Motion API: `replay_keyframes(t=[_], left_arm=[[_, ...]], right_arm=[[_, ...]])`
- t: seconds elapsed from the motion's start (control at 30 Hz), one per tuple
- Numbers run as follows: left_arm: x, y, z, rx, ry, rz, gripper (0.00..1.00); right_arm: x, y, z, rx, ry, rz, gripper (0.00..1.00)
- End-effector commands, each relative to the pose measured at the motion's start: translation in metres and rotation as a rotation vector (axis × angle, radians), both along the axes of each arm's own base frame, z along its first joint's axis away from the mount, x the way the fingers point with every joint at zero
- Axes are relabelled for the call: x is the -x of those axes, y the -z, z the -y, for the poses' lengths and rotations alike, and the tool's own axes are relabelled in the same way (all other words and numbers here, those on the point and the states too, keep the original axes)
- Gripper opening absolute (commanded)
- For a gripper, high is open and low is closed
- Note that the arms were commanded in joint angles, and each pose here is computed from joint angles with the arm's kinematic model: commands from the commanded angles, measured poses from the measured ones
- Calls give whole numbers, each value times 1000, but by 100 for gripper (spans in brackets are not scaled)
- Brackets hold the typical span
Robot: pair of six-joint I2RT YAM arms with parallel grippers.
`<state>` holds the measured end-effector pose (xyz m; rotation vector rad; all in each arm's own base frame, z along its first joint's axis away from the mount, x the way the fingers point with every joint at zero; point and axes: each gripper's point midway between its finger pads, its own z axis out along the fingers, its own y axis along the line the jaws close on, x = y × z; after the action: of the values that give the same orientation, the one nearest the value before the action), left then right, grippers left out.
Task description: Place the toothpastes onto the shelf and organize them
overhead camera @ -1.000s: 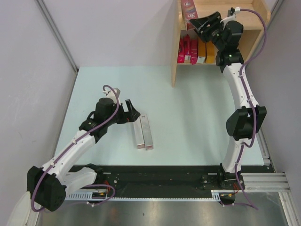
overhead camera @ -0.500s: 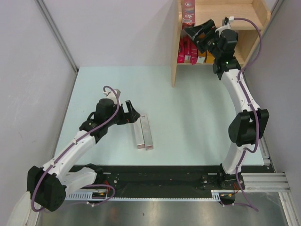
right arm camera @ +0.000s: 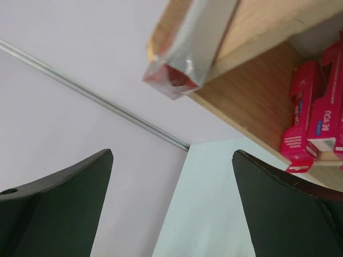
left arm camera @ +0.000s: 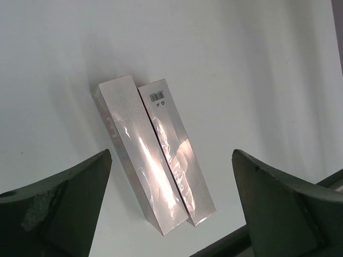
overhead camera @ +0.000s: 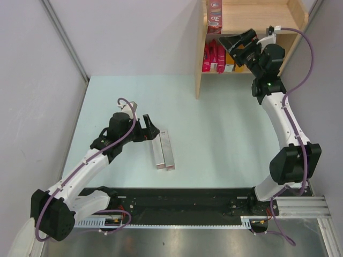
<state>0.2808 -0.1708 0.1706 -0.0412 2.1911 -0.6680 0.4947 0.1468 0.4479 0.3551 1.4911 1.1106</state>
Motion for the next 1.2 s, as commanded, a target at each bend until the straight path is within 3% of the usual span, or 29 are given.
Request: replay_keyframes(t=[0.0,0.27,0.77,1.17], left_arm=[[-1,-3,5,9,16,11,100],[0,19,-5,-46,-26,-47,97],[7,65,-3,-91,-6,-170,86],[0,85,14,-108,18,-212,82]], right_arm=[[34,-45,-2,49,4,142,99],[74,-10,-31,211,-16,92,99],[142,131,-92,485,-112,-144,98],[190,211,-99,542,-178,-277,98]])
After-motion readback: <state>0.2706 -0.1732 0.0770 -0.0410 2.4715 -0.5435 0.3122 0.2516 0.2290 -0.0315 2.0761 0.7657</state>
